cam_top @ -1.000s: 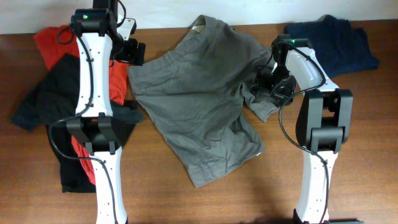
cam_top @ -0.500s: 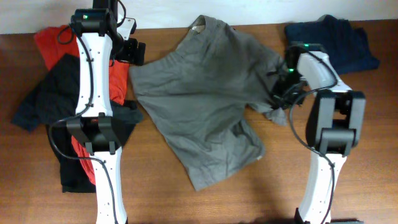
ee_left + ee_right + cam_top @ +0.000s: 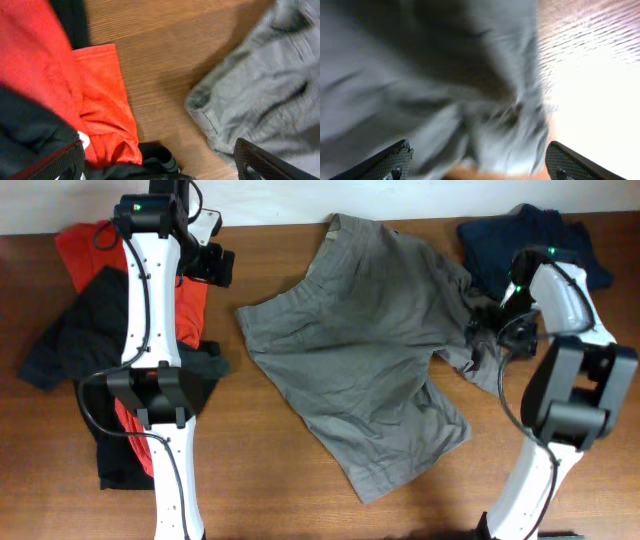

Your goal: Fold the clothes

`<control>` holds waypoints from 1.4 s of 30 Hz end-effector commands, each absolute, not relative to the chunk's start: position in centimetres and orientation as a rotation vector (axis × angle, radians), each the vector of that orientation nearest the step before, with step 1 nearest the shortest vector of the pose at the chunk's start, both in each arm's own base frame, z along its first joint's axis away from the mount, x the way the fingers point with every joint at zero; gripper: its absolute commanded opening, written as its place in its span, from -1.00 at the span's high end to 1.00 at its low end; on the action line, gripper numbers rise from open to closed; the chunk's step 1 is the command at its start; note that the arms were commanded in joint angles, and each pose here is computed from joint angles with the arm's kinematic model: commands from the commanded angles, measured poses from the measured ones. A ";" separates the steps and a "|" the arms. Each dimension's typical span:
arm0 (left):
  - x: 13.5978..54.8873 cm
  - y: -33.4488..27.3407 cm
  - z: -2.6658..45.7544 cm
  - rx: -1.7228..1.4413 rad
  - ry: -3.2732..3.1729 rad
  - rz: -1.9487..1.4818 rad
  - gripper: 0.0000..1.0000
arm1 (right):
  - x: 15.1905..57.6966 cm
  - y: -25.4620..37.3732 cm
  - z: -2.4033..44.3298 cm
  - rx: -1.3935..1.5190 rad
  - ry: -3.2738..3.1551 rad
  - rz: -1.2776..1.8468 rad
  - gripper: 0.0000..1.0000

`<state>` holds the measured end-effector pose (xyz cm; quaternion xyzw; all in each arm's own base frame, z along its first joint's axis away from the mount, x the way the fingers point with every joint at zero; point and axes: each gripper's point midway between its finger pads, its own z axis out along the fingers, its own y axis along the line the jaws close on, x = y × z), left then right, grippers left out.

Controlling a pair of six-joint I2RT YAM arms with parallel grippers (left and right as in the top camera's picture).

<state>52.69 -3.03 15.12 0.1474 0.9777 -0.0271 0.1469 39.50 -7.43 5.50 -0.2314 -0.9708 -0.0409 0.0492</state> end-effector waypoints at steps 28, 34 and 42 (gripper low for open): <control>49.4 -7.3 3.2 1.106 2.971 -0.101 0.99 | 38.9 -2.2 21.9 -0.270 -3.434 -0.357 -0.79; 50.0 -2.3 4.2 0.561 3.119 0.128 0.99 | 39.0 -2.2 22.0 -0.270 -3.440 -0.358 -0.79; 50.3 4.3 8.7 0.020 3.060 -0.119 0.44 | 39.2 -1.3 22.0 -0.278 -3.436 -0.382 -0.79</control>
